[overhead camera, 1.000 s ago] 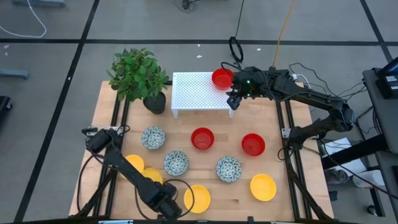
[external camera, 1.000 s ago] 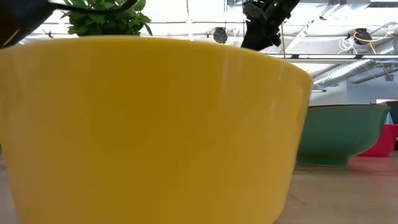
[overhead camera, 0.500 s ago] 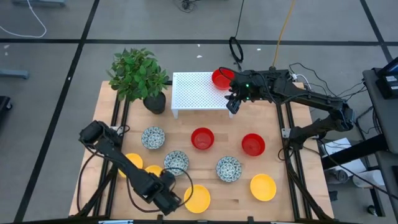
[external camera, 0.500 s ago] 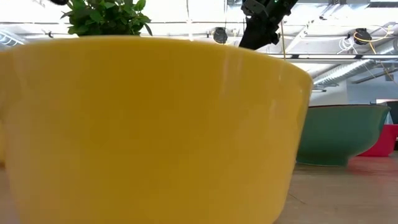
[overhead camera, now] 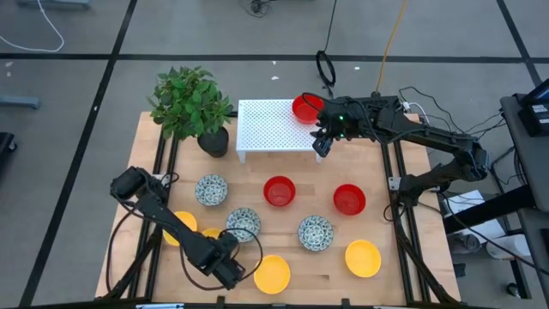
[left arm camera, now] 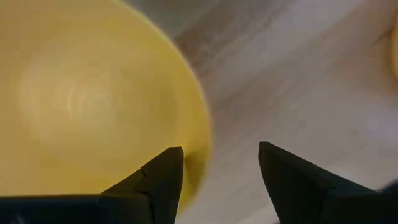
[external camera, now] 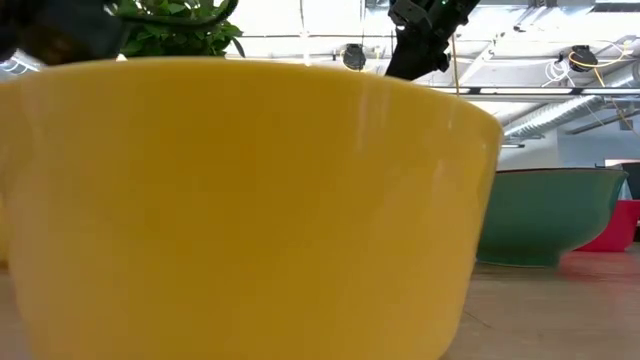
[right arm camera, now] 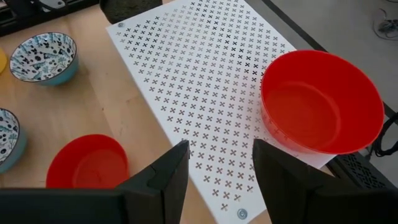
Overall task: Pick & Place Mini bowls
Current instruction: Put the yellow bowl on the shelf
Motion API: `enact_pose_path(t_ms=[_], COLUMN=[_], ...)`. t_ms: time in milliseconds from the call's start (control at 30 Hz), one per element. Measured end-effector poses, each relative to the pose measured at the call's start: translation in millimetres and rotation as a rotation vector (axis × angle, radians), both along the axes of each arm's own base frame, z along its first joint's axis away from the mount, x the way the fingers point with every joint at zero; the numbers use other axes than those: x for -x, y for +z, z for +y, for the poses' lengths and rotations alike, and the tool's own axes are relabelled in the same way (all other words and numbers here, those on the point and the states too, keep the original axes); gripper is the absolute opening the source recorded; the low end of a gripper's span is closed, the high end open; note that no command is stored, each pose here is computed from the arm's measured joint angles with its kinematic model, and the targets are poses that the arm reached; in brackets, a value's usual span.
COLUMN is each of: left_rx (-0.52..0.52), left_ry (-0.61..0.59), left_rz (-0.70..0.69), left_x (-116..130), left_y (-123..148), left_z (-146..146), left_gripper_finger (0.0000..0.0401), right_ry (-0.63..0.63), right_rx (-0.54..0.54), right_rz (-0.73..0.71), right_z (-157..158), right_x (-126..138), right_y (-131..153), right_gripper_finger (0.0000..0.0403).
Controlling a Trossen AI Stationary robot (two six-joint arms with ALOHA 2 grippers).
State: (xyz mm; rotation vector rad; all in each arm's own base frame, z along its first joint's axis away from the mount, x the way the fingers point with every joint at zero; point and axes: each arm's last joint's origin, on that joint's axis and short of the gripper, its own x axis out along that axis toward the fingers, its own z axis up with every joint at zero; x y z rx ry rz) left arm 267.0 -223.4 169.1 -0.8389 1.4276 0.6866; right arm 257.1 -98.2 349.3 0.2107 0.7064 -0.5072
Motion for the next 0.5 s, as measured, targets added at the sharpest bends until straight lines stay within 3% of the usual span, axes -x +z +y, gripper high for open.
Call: enact_pose_path(t_ms=[100,167,367,500], left_rx=[-0.001,0.004,0.054,0.083], left_ry=[0.048,0.053,-0.013,-0.058], left_rz=[0.035,0.041,0.009,-0.047], left_x=[4.7,5.2,-1.4,-9.0], left_y=[-8.5,-9.1,1.3,20.8], left_z=[3.3,3.4,-2.6,-11.8], left_gripper_finger=[0.0201,0.0171,0.0018,0.0017], right_ry=[0.000,-0.001,-0.001,-0.001], right_rx=[0.000,0.000,0.000,0.000], right_rz=[0.000,0.000,0.001,0.001], right_z=[0.0,0.0,0.0,0.0], right_x=[0.0,0.0,0.1,0.1], right_y=[0.0,0.0,0.0,-0.1], right_gripper_finger=[0.0164,0.0163,0.0149,0.0139])
